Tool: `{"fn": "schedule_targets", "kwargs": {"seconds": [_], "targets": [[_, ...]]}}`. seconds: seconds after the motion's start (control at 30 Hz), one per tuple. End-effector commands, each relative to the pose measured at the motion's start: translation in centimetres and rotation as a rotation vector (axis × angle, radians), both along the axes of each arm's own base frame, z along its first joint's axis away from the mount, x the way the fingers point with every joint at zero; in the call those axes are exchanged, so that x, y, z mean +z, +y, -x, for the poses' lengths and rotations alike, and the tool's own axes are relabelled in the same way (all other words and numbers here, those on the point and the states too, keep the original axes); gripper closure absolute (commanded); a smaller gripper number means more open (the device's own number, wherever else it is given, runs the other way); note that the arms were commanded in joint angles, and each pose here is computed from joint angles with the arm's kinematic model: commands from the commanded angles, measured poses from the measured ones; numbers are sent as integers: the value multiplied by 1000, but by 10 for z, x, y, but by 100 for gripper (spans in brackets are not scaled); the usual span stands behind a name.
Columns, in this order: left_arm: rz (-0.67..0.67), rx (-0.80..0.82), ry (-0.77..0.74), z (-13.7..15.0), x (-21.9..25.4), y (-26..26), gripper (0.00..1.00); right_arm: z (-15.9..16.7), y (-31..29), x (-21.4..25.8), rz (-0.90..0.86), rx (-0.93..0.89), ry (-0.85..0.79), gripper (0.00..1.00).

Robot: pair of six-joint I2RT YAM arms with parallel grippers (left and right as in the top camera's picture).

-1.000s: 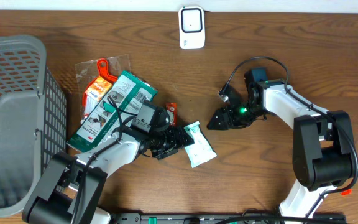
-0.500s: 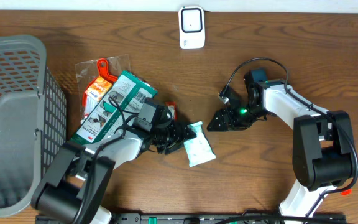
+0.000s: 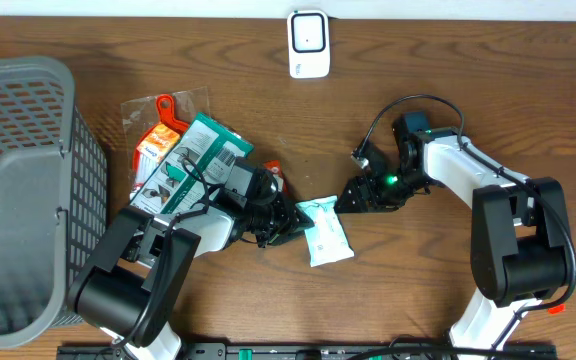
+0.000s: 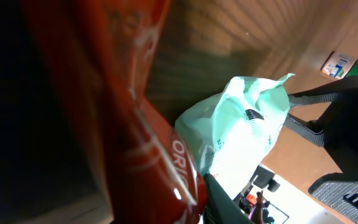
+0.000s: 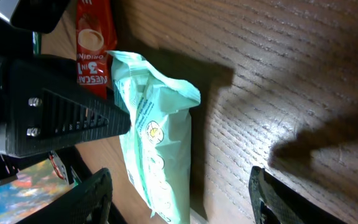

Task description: Scan the item barcode

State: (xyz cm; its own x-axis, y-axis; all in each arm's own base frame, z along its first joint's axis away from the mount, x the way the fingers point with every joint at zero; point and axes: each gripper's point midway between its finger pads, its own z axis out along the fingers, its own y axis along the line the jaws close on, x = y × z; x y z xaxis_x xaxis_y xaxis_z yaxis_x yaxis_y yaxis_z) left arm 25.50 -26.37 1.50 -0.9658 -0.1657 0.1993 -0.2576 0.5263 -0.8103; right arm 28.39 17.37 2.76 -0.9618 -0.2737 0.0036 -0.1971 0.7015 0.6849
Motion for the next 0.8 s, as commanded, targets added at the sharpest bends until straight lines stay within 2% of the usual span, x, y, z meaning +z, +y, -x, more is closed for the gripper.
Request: {"fn": "schedule_targets", "kwargs": {"seconds": [0.0,0.07,0.13,0.43,0.63,0.77], "targets": [[-197,81,86,16,-55,29,81,-2,2,0,-8,-2,7,33],[-193,81,80,15,-54,28,89,-2,2,0,-9,-2,7,34],[-184,78,77,14,-53,27,92,-2,2,0,-9,-2,4,34],[-107,64,49,9,-40,16,92,-3,2,0,-9,-2,-2,34],[48,16,-62,-5,-9,-5,92,-6,2,-1,-10,-2,-17,33],[87,19,-129,-14,9,-9,92,-8,-4,-7,40,1,-29,34]]}}
